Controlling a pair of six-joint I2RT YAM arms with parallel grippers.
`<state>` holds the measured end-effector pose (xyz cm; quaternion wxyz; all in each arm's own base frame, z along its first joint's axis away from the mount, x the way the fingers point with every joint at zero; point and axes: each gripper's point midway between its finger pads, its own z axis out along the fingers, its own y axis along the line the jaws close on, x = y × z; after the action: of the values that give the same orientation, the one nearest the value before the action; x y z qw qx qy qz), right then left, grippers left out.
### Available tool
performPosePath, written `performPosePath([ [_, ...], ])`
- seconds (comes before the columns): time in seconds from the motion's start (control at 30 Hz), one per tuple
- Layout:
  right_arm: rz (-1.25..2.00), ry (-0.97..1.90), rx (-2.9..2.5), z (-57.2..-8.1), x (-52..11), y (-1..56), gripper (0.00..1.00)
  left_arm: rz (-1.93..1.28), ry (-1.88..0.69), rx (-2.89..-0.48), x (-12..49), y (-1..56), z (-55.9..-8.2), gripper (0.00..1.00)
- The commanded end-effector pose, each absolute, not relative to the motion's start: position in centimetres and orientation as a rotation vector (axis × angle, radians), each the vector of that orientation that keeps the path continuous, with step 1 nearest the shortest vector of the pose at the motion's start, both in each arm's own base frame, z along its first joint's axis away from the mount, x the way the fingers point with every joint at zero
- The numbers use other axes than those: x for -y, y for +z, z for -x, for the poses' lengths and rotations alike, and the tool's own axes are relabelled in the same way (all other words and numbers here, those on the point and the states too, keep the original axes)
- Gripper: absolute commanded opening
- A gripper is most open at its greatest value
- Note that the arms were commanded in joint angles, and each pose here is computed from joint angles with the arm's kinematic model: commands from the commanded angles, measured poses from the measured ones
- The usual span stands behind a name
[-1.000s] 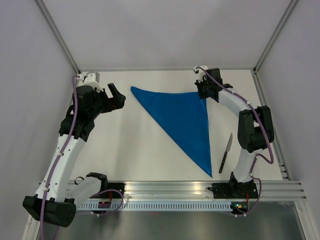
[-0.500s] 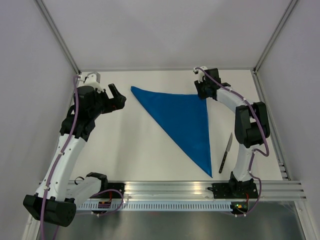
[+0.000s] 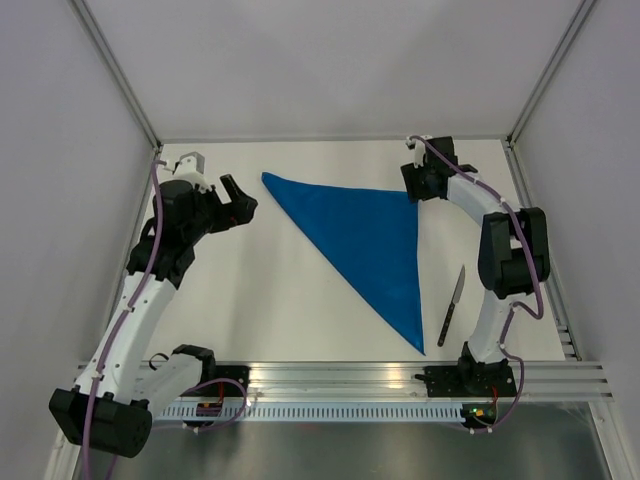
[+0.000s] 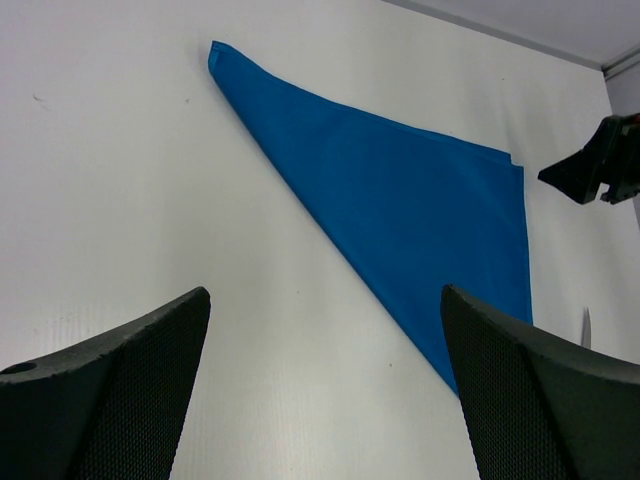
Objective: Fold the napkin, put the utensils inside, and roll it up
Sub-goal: Fold the napkin, then grab a utensil with the right arm
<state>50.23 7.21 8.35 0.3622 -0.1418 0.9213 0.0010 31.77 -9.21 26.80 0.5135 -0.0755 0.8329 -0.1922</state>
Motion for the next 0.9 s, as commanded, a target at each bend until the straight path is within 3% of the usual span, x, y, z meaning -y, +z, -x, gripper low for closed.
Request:
performPosePath([
  [0.0, 0.326, -0.036, -2.509, -44.2, -4.1, 8.6, 0.63, 0.198, -0.571, -1.931, 10.3, 27.8, -31.7, 1.0],
  [0.37, 0.626, 0.033, -2.833, -26.9, 2.3, 6.7, 0.66, 0.154, -0.687, -1.89, 12.1, 27.0, -31.9, 1.0],
  [0.87, 0.985, 0.334, -2.989, -19.3, -0.1, 3.5, 0.66, 0.16, -0.731, -1.903, 12.7, 25.1, -32.4, 1.0],
])
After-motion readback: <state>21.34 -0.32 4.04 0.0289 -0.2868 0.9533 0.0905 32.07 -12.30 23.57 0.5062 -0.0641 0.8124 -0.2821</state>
